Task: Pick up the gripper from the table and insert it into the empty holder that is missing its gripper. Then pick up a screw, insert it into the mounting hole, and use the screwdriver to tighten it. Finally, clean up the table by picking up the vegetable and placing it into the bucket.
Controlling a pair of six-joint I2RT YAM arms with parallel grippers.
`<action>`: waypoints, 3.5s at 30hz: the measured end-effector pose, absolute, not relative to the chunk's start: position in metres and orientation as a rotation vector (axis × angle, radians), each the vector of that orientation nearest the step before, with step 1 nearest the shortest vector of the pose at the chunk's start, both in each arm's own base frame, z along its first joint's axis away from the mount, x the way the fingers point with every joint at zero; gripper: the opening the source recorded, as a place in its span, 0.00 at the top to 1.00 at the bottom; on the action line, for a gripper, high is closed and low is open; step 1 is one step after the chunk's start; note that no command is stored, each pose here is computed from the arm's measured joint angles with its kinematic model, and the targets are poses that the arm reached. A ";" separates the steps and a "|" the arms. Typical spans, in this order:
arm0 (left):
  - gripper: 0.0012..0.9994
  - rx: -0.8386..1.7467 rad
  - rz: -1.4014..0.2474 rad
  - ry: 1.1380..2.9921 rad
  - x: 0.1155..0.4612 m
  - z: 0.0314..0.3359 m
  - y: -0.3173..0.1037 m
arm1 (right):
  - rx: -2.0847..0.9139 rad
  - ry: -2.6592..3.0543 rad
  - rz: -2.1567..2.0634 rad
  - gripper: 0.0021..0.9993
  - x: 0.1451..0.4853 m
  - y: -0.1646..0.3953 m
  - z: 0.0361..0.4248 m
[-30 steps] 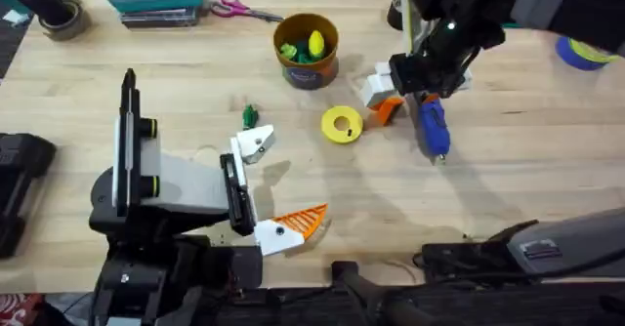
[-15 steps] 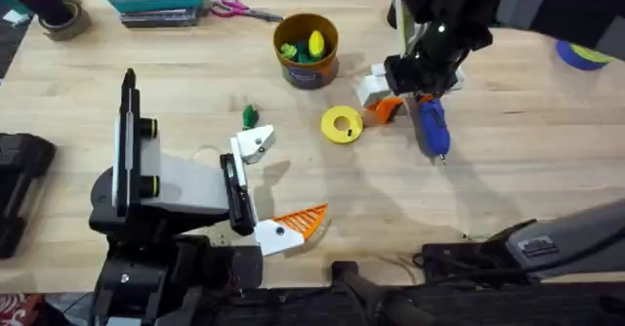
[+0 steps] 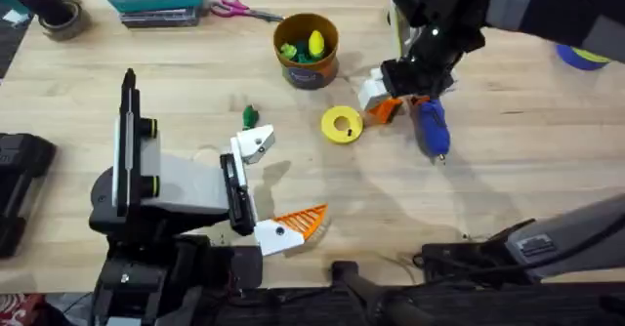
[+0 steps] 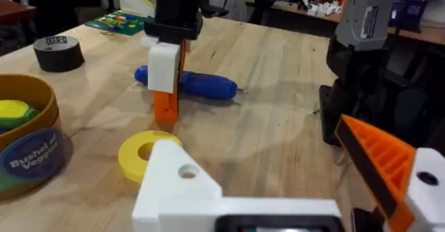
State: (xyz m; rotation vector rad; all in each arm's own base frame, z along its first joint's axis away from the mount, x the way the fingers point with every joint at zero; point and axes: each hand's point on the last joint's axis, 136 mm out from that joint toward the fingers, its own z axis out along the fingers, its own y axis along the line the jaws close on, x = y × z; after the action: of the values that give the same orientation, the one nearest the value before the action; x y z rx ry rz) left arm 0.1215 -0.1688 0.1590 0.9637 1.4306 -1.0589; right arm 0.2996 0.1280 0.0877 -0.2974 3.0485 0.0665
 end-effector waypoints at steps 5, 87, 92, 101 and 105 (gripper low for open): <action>0.01 0.964 -1.059 1.431 0.121 0.159 -0.169 | -0.326 3.045 0.066 0.19 0.299 0.129 0.088; 0.01 0.963 -1.059 1.431 0.121 0.159 -0.169 | -0.413 2.026 1.832 0.99 0.258 0.229 0.247; 0.01 0.964 -1.059 1.431 0.121 0.159 -0.169 | -0.418 2.062 1.884 0.99 0.249 0.229 0.243; 0.01 0.964 -1.059 1.431 0.121 0.159 -0.169 | -0.382 2.112 1.942 0.99 0.241 0.229 0.220; 0.01 0.964 -1.059 1.431 0.121 0.159 -0.169 | -0.382 2.087 1.956 0.99 0.240 0.229 0.211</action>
State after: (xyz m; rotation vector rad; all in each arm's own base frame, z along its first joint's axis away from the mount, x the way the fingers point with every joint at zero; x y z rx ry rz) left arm 0.1215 -0.1688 0.1589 0.9635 1.4309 -1.0591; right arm 0.2403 0.2289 0.2107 -0.3817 2.0870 1.9563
